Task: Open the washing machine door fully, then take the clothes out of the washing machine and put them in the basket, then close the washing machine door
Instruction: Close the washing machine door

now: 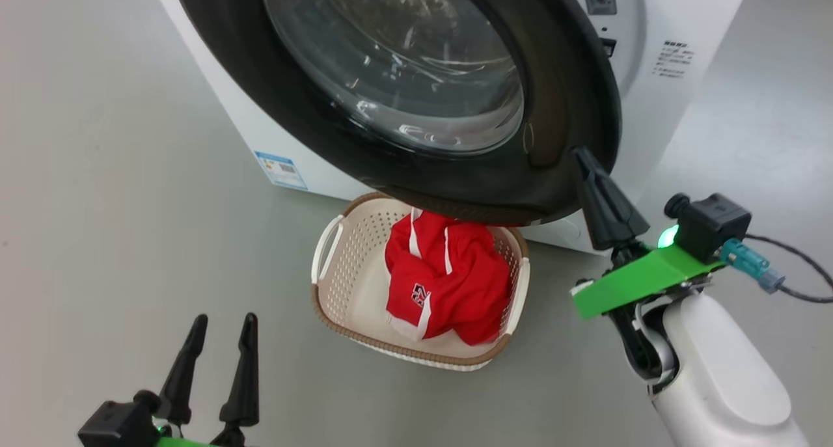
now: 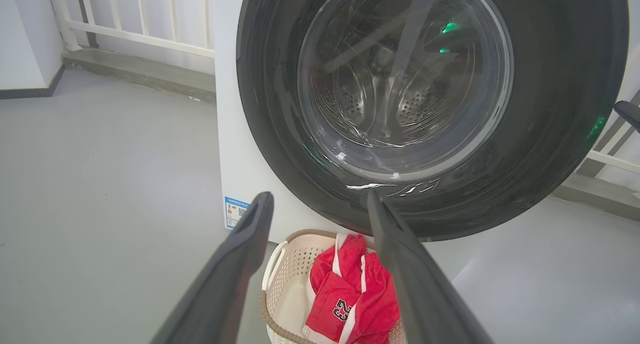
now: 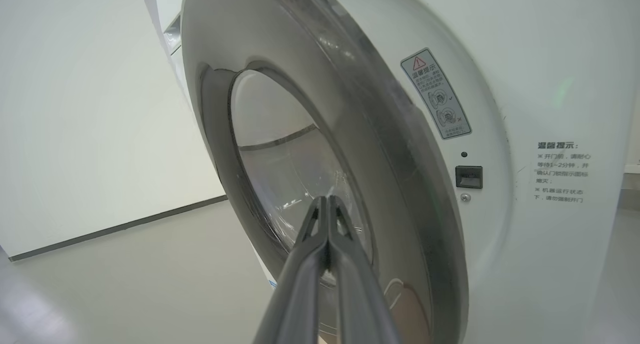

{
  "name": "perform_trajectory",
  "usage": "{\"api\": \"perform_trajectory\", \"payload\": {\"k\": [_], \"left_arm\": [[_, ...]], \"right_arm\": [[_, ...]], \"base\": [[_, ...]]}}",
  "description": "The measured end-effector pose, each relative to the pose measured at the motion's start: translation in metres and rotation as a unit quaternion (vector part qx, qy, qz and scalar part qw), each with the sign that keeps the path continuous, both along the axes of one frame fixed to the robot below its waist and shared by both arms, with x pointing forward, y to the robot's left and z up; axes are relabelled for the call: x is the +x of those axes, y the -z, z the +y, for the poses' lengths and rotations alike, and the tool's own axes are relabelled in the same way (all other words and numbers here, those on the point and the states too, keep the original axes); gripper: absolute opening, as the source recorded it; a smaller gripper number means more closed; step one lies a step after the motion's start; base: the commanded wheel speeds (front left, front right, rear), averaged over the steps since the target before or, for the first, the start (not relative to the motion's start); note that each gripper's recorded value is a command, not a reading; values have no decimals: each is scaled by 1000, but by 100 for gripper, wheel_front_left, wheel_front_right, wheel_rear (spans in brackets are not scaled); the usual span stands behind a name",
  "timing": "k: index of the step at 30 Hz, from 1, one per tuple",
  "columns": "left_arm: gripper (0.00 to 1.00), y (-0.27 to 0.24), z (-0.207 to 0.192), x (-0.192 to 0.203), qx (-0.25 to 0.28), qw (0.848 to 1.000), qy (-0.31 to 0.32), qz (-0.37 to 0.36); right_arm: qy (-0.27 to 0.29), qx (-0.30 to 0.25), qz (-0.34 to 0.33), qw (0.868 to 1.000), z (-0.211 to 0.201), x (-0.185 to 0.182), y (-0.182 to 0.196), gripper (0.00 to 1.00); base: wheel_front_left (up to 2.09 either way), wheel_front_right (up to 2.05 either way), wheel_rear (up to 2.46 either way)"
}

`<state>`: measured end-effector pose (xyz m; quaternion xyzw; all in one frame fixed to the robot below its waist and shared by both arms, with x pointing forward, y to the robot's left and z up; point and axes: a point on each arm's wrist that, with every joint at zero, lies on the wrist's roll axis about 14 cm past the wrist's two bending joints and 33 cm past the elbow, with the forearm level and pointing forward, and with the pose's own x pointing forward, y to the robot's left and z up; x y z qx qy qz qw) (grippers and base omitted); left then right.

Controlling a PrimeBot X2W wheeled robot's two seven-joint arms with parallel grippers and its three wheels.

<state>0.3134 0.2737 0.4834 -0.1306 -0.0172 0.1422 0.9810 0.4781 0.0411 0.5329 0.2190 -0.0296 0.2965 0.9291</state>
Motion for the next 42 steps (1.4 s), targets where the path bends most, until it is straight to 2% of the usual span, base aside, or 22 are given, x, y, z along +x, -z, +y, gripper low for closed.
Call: {"api": "perform_trajectory", "payload": {"k": [15, 28, 42], "left_arm": [[100, 7, 2, 29, 1, 1000, 0, 13], [100, 19, -4, 52, 2, 1000, 13, 28], [100, 25, -10, 68, 0, 999, 27, 33]], "right_arm": [[21, 25, 10, 999, 3, 55, 11, 0], [60, 43, -2, 997, -15, 106, 10, 0], [54, 58, -5, 997, -8, 116, 12, 0]], "base": [[0, 0, 0], [0, 0, 0], [0, 0, 0]]}}
